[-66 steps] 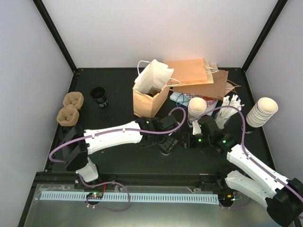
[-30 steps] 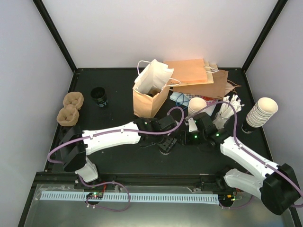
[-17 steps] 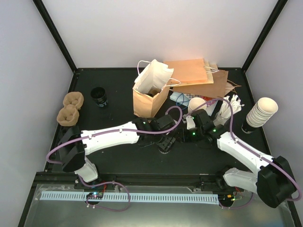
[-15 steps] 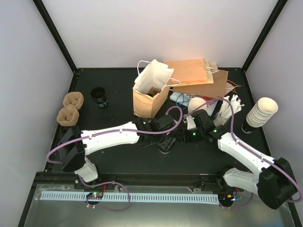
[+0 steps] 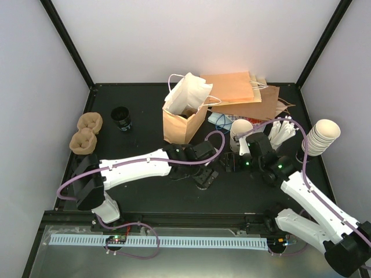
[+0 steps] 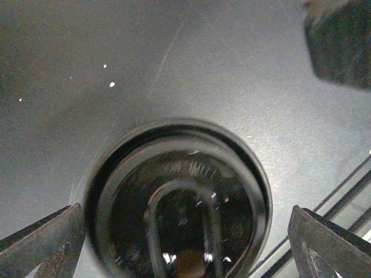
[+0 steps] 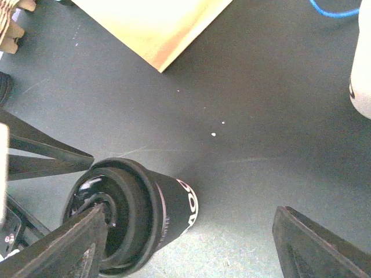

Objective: Pack the takeout coffee

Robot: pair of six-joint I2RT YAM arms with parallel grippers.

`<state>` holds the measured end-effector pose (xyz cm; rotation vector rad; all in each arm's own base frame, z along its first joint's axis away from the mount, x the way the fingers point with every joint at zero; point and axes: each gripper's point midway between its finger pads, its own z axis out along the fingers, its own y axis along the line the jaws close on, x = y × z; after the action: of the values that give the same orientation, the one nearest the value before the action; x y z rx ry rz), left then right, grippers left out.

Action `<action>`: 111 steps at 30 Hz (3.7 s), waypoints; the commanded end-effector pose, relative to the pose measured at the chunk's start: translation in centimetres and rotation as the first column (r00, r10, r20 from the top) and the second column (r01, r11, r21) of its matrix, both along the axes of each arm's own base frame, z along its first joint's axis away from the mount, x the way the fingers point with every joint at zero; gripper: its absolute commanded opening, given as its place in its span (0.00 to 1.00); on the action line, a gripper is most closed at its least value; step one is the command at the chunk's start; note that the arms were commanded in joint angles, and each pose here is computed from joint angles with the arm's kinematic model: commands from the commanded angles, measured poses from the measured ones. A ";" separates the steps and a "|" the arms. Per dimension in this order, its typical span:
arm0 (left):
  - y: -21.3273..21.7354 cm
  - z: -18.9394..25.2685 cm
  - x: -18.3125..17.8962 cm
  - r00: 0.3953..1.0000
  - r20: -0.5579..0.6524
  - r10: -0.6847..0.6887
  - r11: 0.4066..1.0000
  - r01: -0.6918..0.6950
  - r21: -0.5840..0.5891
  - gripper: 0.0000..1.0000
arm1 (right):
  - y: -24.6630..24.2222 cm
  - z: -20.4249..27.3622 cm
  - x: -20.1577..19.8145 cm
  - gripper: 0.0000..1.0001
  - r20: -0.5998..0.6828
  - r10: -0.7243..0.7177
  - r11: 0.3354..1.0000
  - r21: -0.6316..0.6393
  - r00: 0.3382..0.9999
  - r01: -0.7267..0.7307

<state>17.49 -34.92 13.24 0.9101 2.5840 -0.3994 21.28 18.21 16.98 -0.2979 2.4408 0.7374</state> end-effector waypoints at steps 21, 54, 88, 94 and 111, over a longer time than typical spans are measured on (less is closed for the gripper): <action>13.7 17.8 5.3 0.929 0.159 0.335 0.893 -0.259 -0.368 0.99 | 5.8 1.8 -4.0 0.98 -0.065 0.280 0.863 -0.421 0.958 -0.280; 20.2 16.4 7.7 0.886 0.079 0.458 0.807 -0.377 -0.455 0.99 | 9.0 -4.0 -4.0 0.89 -0.188 0.291 0.754 -0.559 0.938 -0.345; 17.5 18.6 17.6 0.879 0.155 0.451 0.833 -0.353 -0.425 0.99 | 4.4 5.4 -1.9 0.72 0.065 0.192 0.841 -0.526 0.979 -0.130; 16.8 17.2 22.9 0.878 0.181 0.444 0.871 -0.375 -0.319 0.95 | 3.2 10.4 -1.5 0.72 0.166 0.183 0.871 -0.485 0.969 -0.081; 14.2 16.1 24.5 0.959 0.113 0.261 0.945 -0.229 -0.233 0.02 | 0.3 24.4 -1.2 0.68 0.449 0.124 0.947 -0.320 0.885 0.030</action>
<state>43.77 -20.78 26.70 0.4127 2.4719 -0.4879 19.63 19.59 38.48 -0.6198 2.1513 0.2615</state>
